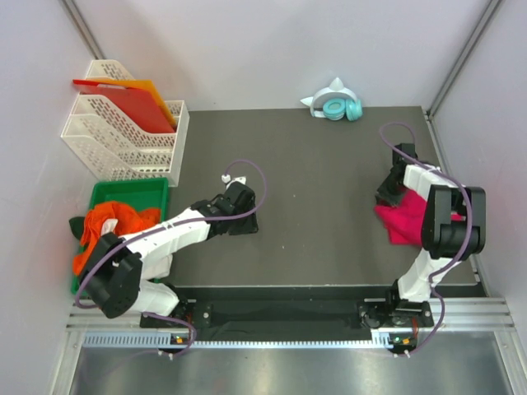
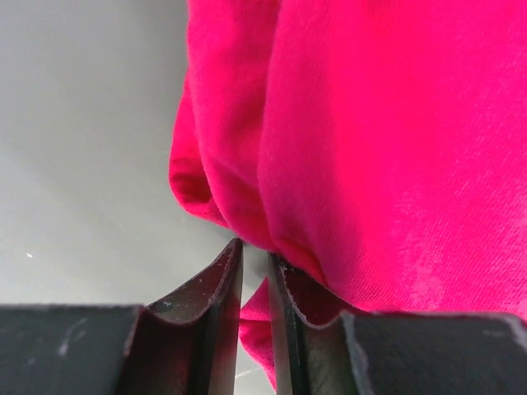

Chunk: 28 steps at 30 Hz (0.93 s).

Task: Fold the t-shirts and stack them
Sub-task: Put the neatly folded tshirt into the corner of the board with the right arm

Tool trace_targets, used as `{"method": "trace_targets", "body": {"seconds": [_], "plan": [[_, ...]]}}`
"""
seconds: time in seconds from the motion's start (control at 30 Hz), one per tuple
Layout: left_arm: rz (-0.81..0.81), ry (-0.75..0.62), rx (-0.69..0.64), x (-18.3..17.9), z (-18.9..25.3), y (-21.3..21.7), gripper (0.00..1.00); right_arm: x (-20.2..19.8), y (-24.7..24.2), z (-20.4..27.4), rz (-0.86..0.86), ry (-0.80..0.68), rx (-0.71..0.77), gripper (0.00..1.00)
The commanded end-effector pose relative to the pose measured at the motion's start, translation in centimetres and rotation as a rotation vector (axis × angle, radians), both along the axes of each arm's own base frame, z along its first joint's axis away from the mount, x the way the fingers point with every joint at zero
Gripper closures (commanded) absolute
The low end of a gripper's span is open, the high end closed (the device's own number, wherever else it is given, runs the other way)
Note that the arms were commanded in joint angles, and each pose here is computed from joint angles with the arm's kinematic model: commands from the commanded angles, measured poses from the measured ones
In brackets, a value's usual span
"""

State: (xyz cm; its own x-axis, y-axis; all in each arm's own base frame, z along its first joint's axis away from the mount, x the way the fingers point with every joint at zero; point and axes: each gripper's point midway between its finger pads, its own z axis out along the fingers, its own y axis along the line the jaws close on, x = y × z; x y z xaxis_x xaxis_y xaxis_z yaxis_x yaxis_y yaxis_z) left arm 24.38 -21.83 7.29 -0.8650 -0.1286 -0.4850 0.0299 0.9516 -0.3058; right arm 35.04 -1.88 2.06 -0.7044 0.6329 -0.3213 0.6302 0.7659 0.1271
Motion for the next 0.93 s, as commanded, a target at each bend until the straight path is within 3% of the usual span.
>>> {"method": "trace_targets", "body": {"seconds": [0.0, 0.07, 0.17, 0.33, 0.37, 0.4, 0.5, 0.73, 0.9], "plan": [[-0.008, -0.040, -0.018, 0.1, 1.3, -0.1, 0.54, -1.8, -1.0, -0.1, 0.040, 0.015, -0.034, 0.82], [-0.011, -0.042, -0.030, 0.0, 1.5, -0.2, 0.55, -0.3, 0.5, 1.2, 0.116, -0.101, -0.007, 0.82], [-0.020, -0.049, -0.037, -0.2, 1.5, -0.5, 0.53, 2.2, 6.1, 6.8, 0.300, -0.357, 0.128, 0.80], [-0.026, -0.091, -0.034, -0.2, 2.7, -0.7, 0.50, 3.7, 13.1, 18.1, 0.507, -0.632, -0.076, 0.57], [-0.025, -0.103, -0.030, -0.2, 3.0, -0.7, 0.50, 3.4, 13.7, 19.3, 0.527, -0.651, -0.100, 0.54], [-0.020, -0.115, -0.019, -0.1, 3.2, -0.6, 0.49, 3.4, 13.5, 20.8, 0.516, -0.681, -0.160, 0.43], [-0.004, -0.142, 0.027, 0.1, 3.9, 0.2, 0.48, 2.3, 15.4, 24.3, 0.562, -0.763, -0.219, 0.32], [0.052, -0.156, 0.149, 0.0, 4.1, 2.7, 0.49, -2.6, 19.0, 23.6, 0.649, -0.789, -0.305, 0.25], [0.082, -0.146, 0.150, -0.4, 3.8, 3.1, 0.50, -6.2, 20.9, 22.9, 0.687, -0.816, -0.355, 0.24]]}}
